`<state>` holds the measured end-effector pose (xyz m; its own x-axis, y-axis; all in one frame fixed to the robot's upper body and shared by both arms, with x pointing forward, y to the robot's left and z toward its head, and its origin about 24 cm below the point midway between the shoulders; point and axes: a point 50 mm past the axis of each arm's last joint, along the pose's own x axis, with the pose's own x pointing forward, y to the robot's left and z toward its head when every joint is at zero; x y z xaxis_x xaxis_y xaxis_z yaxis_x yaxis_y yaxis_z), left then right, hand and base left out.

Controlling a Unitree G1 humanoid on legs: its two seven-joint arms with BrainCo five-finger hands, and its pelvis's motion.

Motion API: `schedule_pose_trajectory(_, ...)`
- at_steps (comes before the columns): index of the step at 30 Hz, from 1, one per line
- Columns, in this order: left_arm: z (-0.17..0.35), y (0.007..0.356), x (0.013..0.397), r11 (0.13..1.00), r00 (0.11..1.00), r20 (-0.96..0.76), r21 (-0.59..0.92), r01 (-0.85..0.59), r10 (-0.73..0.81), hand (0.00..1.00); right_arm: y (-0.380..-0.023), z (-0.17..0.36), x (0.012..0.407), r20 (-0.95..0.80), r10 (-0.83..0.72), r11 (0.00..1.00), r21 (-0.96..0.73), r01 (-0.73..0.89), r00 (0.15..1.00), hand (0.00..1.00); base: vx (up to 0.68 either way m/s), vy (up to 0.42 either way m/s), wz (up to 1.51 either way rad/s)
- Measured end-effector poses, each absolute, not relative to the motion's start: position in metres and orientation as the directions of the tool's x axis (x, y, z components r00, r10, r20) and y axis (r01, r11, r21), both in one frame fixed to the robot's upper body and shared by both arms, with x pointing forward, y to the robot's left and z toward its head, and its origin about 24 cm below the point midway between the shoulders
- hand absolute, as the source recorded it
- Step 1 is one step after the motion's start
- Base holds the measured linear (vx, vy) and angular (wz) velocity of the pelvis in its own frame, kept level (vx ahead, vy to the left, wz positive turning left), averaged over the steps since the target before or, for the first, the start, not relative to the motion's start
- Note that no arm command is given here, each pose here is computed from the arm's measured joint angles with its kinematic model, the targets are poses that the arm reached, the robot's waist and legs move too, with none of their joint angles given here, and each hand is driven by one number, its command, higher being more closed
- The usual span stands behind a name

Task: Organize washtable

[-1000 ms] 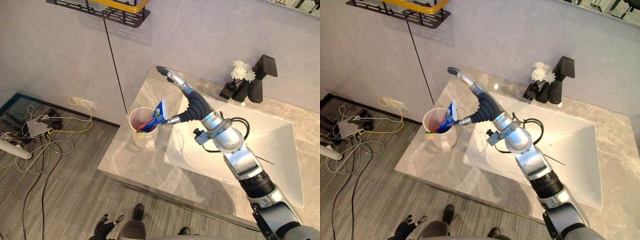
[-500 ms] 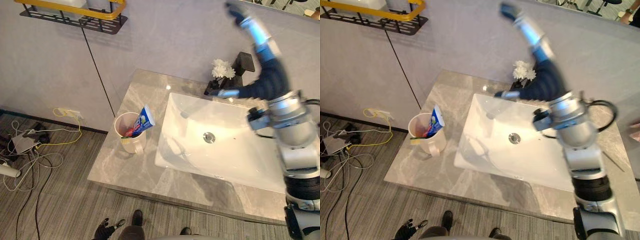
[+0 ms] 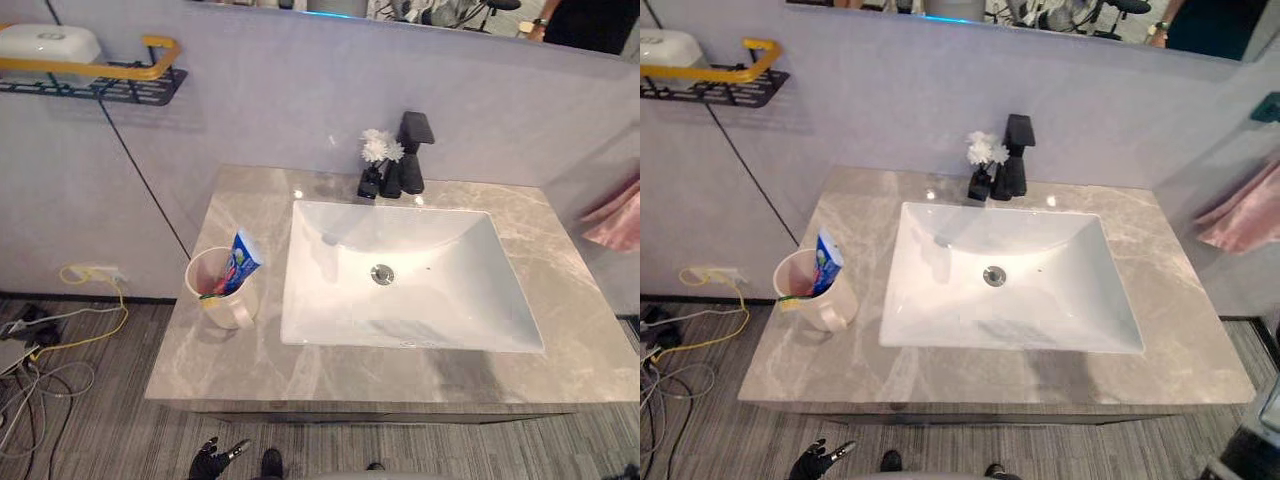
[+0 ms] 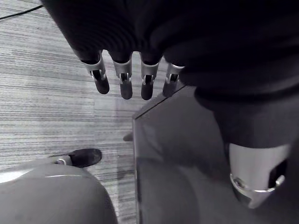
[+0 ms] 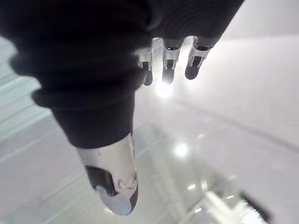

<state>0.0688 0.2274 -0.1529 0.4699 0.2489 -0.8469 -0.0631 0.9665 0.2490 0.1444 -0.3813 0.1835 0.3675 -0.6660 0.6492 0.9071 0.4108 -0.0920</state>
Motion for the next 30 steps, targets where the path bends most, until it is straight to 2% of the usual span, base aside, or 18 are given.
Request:
schedule_pose_trajectory(4,-0.152,0.223,0.074,0.968,0.485,-0.838,0.232,-0.097,0.249,0.0,-0.382,0.123,0.121,0.437,-0.821,0.324,-0.173,0.93,0.368,0.0,0.0,0.0,-0.02)
schedule_pose_trajectory(7,-0.152,0.215,0.076,0.967,0.491,-0.834,0.202,-0.152,0.252,0.0,-0.37,0.087,0.106,0.291,-0.891,0.306,-0.185,0.934,0.349,0.0,0.01,0.014,-0.08)
schedule_pose_trajectory(10,-0.155,0.206,0.074,0.962,0.47,-0.844,0.18,-0.207,0.259,0.0,-0.352,0.058,0.096,0.152,-0.928,0.325,-0.109,0.939,0.339,0.0,0.04,0.014,-0.17)
schedule_pose_trajectory(15,-0.156,0.208,0.072,0.947,0.438,-0.855,0.168,-0.273,0.277,0.0,-0.331,0.033,0.094,0.009,-0.933,0.359,0.011,0.933,0.359,0.0,-0.01,0.022,-0.23)
schedule_pose_trajectory(19,-0.156,0.207,0.074,0.941,0.433,-0.855,0.167,-0.295,0.287,0.0,-0.328,0.011,0.086,-0.092,-0.934,0.338,0.093,0.936,0.346,0.0,0.0,0.0,-0.08)
schedule_pose_trajectory(26,-0.157,0.203,0.074,0.935,0.425,-0.856,0.162,-0.317,0.292,0.0,-0.318,-0.041,0.068,-0.344,-0.9,0.235,0.135,0.963,0.268,0.0,0.0,-0.001,-0.01)
schedule_pose_trajectory(30,-0.157,0.202,0.077,0.939,0.428,-0.856,0.168,-0.299,0.29,0.0,-0.307,-0.069,0.058,-0.46,-0.852,0.239,0.083,0.967,0.25,0.0,0.0,0.006,0.02)
